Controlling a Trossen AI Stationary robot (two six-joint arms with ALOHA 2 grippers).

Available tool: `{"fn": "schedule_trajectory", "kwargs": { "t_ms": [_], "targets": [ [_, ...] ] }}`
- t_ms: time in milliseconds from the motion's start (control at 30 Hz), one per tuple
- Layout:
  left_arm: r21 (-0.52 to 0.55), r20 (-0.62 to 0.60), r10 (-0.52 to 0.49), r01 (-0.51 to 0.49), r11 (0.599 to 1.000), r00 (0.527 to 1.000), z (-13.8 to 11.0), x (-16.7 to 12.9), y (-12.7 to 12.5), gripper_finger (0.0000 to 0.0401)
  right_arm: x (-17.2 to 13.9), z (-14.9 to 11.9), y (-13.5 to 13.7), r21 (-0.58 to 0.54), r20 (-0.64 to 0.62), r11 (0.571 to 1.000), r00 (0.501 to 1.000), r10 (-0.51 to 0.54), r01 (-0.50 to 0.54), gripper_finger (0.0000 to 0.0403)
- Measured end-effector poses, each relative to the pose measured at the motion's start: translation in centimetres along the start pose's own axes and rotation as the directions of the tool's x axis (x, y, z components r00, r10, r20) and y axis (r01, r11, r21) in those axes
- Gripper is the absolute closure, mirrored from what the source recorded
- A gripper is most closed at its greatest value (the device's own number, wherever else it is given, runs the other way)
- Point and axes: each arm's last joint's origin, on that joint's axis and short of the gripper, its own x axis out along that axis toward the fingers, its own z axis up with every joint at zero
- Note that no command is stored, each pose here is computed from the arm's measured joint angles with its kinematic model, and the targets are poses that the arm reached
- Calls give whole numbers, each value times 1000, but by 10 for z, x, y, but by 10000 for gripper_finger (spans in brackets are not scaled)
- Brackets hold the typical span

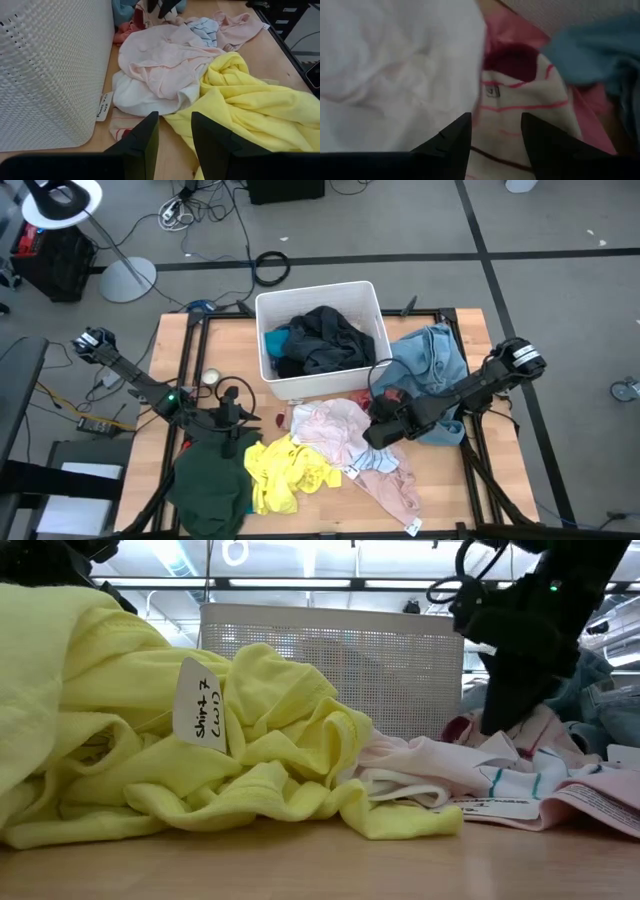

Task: Sort clothes
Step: Put the right pink striped sock into the white bin

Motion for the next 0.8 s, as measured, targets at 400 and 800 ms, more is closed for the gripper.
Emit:
{"fn": "schedule_trajectory", "kwargs": {
  "t_ms": [400,800],
  "targets": [
    [3,-1,1,-1,1000,1000,0,0,0,280,-36,17,-10,-29,-37,997,996,-75,74,232],
    [2,0,0,0,1000,1000,0,0,0,280,4,-12,-14,28,-143,997,987,-71,75,338]
  ]
}}
